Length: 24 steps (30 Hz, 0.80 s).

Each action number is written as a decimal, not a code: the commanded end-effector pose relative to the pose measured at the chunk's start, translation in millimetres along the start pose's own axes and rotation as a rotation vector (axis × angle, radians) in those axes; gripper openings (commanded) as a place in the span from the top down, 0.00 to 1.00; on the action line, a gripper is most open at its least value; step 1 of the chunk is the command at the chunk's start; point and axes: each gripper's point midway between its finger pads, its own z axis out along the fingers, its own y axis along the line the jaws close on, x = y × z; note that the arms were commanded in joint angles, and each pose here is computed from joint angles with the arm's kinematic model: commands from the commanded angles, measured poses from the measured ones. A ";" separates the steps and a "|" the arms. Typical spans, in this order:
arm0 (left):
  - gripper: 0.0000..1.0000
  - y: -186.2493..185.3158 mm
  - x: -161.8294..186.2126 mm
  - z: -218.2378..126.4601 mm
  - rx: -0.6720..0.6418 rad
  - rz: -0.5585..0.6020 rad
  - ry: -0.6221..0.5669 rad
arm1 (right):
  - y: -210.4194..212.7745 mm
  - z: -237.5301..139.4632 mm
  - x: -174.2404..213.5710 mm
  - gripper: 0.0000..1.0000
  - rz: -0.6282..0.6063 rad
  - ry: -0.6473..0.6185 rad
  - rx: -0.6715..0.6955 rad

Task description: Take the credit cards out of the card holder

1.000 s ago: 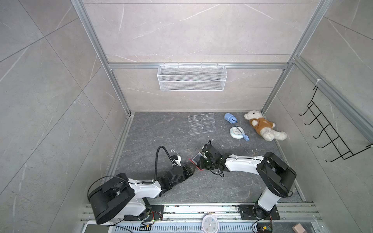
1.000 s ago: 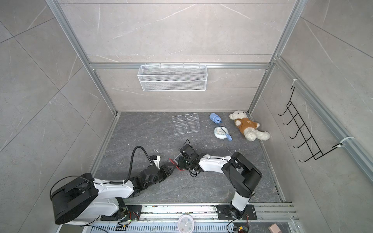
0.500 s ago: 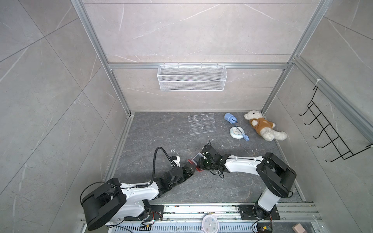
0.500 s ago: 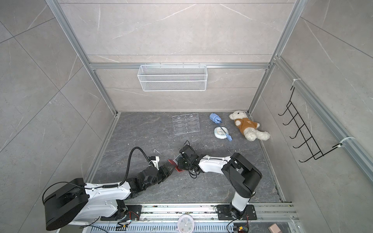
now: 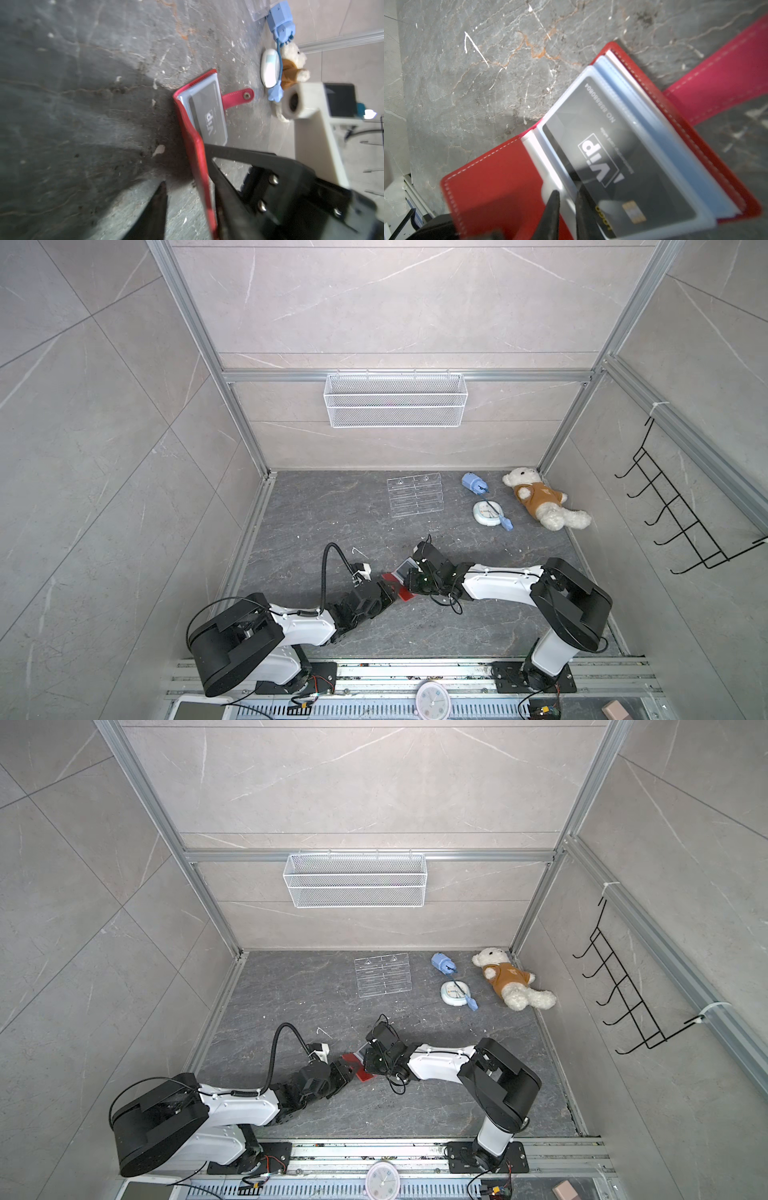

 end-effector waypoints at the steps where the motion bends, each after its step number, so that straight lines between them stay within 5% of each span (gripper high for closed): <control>1: 0.79 -13.0 -1.7 4.1 0.028 0.003 0.003 | -1.8 -11.6 0.7 0.81 0.005 -0.022 0.016; 7: 1.00 0.7 2.9 -3.7 -0.019 0.047 0.036 | -3.2 -38.7 -4.2 0.71 -0.021 -0.063 0.031; 16: 1.00 3.4 14.5 -24.4 -0.069 0.206 0.210 | -21.5 -76.8 -8.1 0.54 -0.155 -0.040 0.135; 24: 1.00 9.6 23.2 -23.3 -0.142 0.337 0.357 | -21.0 -96.6 -8.4 0.21 -0.157 -0.047 0.024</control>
